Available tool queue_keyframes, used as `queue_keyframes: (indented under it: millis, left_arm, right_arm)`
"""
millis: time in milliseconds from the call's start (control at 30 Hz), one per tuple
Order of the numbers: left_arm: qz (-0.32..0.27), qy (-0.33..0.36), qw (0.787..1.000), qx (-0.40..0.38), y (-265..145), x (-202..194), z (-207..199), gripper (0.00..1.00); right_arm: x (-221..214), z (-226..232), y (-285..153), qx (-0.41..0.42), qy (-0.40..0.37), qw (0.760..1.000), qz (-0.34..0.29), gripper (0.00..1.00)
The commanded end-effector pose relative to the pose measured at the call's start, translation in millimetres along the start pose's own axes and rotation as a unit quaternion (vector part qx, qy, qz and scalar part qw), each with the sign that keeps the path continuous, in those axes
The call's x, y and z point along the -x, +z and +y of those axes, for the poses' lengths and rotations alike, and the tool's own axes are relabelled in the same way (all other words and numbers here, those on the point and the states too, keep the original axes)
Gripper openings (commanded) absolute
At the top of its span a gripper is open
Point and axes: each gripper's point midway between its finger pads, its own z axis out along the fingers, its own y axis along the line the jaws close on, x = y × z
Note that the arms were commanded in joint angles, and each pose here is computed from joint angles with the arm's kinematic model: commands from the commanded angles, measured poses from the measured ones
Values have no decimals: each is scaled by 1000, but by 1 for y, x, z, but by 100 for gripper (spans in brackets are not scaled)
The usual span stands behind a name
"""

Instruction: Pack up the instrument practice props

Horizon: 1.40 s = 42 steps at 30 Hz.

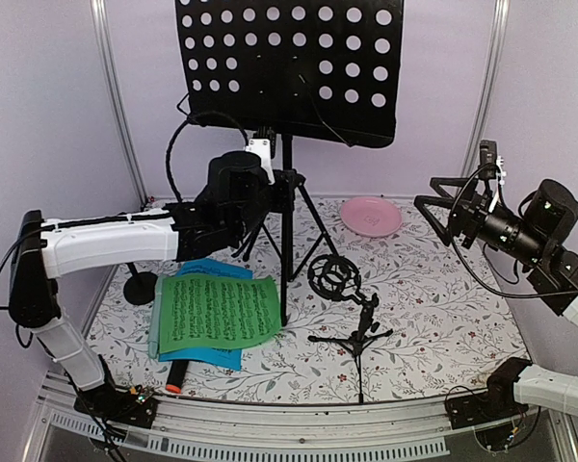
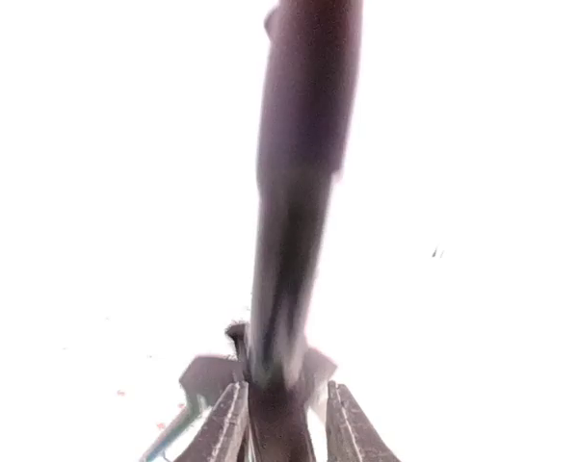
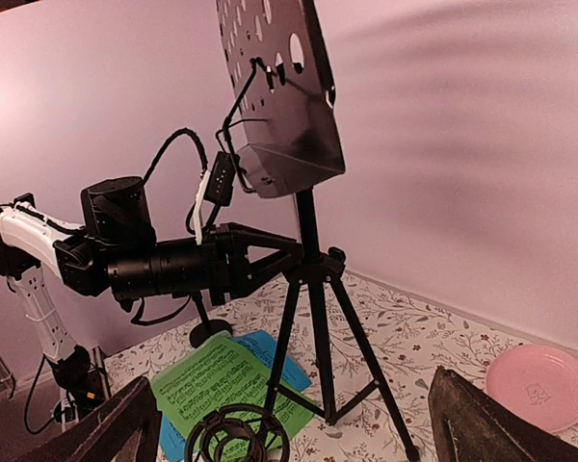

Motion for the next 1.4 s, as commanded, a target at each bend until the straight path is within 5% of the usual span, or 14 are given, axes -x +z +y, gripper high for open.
queue_keyframes:
  millis: [0,167,367,433,533,633,700,733,800,833,933,967,1167,1367]
  left_arm:
    - [83,58,994,25,10,-57,12,29]
    - [68,51,996,-6,-13,-21,3,42]
    - [23,63,998,-17,-58,33,8,96]
    - [-48,57,997,-26,-56,53,9,99]
    - [-84,58,995,6,29,61,22,99]
    - [124,-28,991,27,186,-31,63,99]
    - [131,-80,988,4,222,-39,74,99]
    - [145,-72,987,15,221,-68,85,99]
    - [100,-83,991,21,205,-62,96,99]
    - [102,-79,991,27,205,-68,99,98]
    - [153,-55,987,15,225,-103,89,16]
    - [159,-52,986,21,230,-107,87,5]
    - [62,-24,998,-21,227,-48,51,0]
    - [41,20,999,-9,205,-30,36,0]
  right_arm:
    - [-2,-2,3,-3,-7,1000,-1,99]
    - [-2,-4,7,-2,-10,1000,3,99]
    - [-9,-5,10,2,-12,1000,9,99]
    - [-11,-4,12,7,-20,1000,6,99]
    - [-10,-7,21,11,-61,998,2,99]
    - [-1,-16,34,-5,-83,996,15,99]
    - [5,-20,40,-15,-78,996,31,99]
    - [12,-21,40,-21,-79,996,27,99]
    - [14,-22,37,-30,-71,997,18,99]
    - [14,-23,34,-36,-66,997,12,99]
    - [7,-29,22,-57,-47,997,-21,99]
    - [5,-29,20,-59,-42,997,-31,99]
    - [12,-32,21,-68,-34,996,-39,99]
    - [10,-35,31,-65,-43,997,-29,99]
